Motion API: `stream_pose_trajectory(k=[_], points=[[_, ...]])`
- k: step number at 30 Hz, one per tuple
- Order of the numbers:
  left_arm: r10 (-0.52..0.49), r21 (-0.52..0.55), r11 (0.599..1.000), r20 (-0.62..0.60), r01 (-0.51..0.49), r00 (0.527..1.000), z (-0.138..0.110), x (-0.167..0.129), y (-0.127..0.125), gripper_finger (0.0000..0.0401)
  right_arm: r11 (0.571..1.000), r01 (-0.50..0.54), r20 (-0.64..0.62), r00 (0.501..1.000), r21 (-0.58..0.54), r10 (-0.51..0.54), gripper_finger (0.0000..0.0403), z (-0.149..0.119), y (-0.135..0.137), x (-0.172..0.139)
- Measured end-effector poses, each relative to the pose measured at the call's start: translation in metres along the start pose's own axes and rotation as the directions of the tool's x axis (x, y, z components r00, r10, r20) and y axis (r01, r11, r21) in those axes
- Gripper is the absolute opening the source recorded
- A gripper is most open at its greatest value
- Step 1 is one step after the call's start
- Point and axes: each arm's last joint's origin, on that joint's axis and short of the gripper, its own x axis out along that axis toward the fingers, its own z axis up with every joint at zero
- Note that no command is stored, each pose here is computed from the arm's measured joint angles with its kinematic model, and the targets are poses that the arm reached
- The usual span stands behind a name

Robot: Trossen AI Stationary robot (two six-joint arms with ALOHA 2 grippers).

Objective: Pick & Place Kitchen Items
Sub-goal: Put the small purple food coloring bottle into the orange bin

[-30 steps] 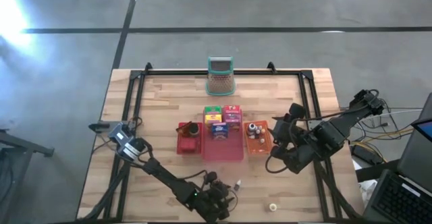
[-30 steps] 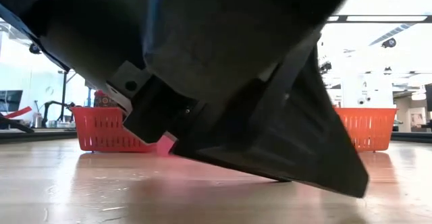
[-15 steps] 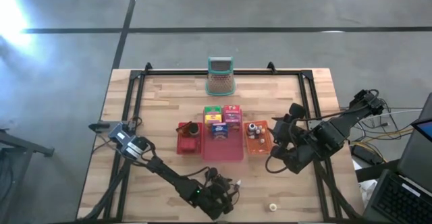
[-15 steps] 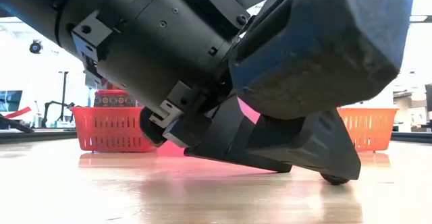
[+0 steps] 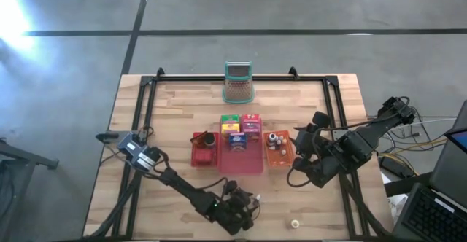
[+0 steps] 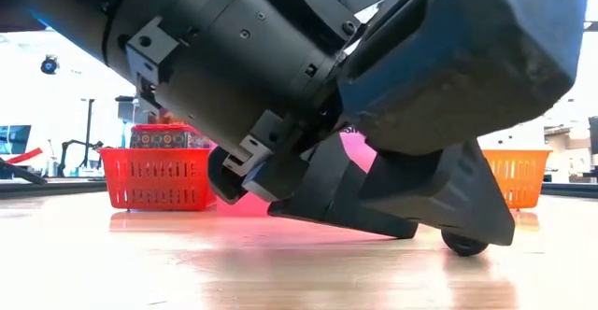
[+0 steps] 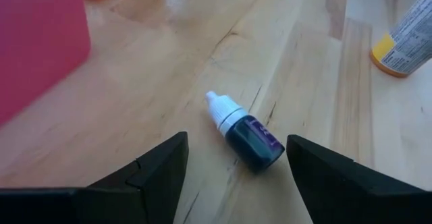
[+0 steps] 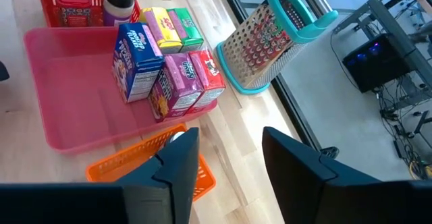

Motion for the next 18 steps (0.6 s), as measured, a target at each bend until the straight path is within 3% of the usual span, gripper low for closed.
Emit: stream_pose_trajectory(k=[11,18], points=[[-0.002,-0.01,1.0,-0.009,0.002,1.0,0.0009,0.0026,0.0028,0.0259,1.0,0.001,-0.001,1.0,-0.002,-0.001,0.0187,-0.0002,0.0001,0.0002],[0.006,-0.015,1.0,-0.037,-0.007,0.999,-0.0005,0.0024,0.0048,0.0243,1.0,0.001,-0.002,1.0,-0.003,-0.001,0.0174,-0.0004,0.0002,0.0004]])
